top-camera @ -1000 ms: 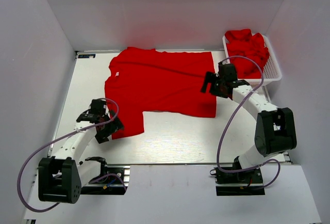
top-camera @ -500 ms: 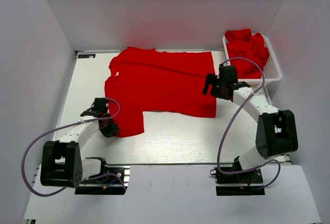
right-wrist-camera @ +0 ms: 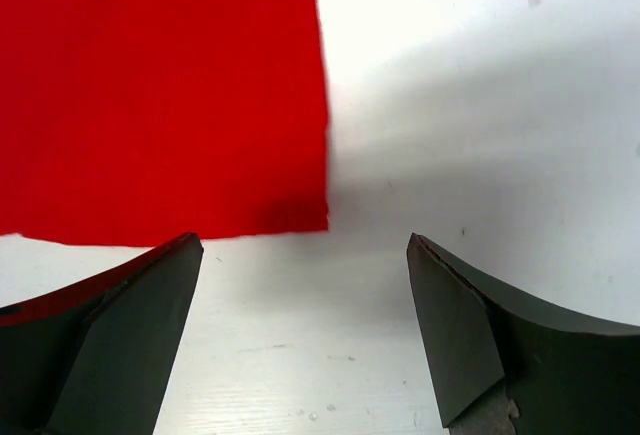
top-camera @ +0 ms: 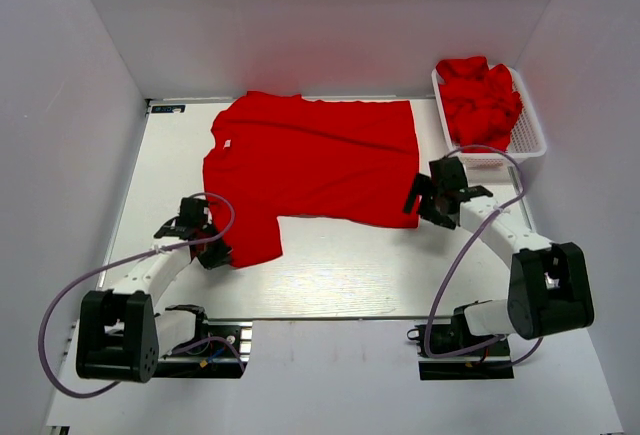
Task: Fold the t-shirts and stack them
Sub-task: Grap the side of the flattened tshirt closest away from the robot with both arms
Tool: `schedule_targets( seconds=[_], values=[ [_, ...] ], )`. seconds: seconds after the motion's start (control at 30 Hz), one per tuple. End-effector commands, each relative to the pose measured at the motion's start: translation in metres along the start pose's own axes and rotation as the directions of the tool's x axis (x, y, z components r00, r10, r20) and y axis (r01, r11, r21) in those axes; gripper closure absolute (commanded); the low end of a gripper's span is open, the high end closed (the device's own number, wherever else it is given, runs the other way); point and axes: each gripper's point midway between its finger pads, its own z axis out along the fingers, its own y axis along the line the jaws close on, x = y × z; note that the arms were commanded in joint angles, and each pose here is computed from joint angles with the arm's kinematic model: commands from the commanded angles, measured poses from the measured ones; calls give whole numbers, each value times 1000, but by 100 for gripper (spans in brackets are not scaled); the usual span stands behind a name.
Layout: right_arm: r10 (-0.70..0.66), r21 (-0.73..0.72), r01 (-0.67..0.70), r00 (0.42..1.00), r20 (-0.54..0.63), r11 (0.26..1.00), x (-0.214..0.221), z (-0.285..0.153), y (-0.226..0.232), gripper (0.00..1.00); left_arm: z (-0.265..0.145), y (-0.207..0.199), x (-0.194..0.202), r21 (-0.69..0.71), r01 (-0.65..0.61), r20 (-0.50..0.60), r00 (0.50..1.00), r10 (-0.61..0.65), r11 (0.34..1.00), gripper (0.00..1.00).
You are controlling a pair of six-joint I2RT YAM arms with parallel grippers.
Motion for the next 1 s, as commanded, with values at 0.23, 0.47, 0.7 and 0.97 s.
schedule_targets(
  seconds=[0.23,0.47,0.7,0.97],
  values=[
    [83,-71,-88,994,-69,994,26,12,12,16,-8,-1,21,48,-14,-63,998,17,999,100],
    [96,-57,-103,989,-115,993,39,31,12,27,-9,1,23,36,-12,-79,997,15,999,100],
    [133,2,-133,989,-61,991,43,40,-4,74,-15,-6,37,80,-1,-147,989,13,997,100],
    [107,0,-107,992,-60,994,53,24,-11,100,-37,-11,56,112,3,-258,966,26,994,100]
  ],
)
